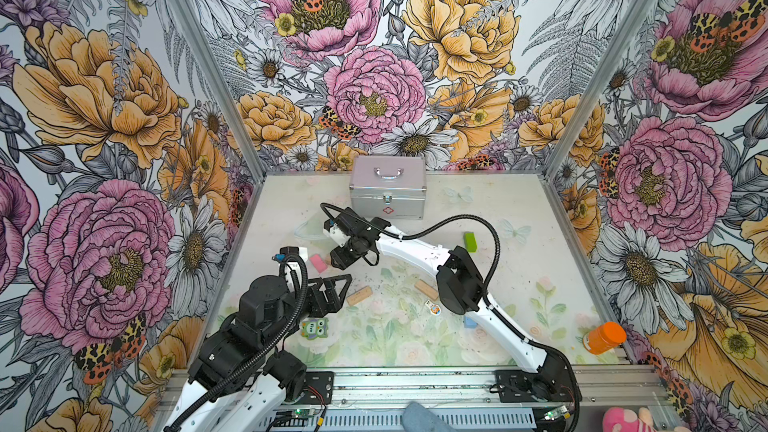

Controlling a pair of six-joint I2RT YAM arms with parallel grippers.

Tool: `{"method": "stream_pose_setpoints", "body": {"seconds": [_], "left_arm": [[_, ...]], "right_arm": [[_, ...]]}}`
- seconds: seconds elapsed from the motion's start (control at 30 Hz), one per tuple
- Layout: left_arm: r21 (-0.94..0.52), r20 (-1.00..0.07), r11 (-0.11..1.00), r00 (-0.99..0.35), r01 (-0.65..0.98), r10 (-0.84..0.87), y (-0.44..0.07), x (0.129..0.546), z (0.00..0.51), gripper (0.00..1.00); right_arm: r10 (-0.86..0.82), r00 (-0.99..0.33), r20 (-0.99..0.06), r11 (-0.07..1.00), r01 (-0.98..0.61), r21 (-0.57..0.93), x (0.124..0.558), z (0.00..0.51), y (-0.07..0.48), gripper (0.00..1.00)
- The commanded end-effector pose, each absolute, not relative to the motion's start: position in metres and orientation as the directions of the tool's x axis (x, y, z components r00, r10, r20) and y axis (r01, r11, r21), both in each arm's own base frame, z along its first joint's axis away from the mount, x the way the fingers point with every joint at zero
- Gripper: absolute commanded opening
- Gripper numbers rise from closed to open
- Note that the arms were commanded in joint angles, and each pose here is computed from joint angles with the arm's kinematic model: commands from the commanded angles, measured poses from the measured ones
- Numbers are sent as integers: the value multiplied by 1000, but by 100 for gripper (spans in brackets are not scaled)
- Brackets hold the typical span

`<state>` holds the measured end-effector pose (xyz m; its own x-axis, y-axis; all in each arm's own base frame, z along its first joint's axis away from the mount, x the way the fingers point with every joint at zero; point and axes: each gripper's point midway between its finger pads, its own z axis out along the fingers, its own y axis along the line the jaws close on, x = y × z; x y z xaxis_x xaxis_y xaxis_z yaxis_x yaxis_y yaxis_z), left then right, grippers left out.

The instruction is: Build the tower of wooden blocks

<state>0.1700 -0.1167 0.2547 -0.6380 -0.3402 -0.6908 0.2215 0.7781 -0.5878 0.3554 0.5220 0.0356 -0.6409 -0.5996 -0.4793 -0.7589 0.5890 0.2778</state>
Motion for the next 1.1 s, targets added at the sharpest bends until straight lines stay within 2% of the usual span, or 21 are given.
{"method": "stream_pose_setpoints", "body": {"seconds": [0.0, 0.2, 0.57, 1.07], "left_arm": [[-574, -714, 788, -608, 225, -346, -111, 169, 265, 99], [-568, -722, 796, -589, 207, -362, -105, 170, 266, 99], [-548, -735, 824, -554, 148, -390, -93, 178, 262, 99], [-514, -745, 846, -563, 143, -358, -106, 203, 249, 99]], "right_arm": [[-598, -623, -504, 599, -765, 236, 362, 31, 527, 51], [-590, -628, -508, 636, -749, 187, 368, 33, 520, 38], [-588, -646, -486, 689, -715, 117, 372, 51, 483, 29], [-464, -750, -472, 824, -561, 82, 374, 76, 379, 28]]}}
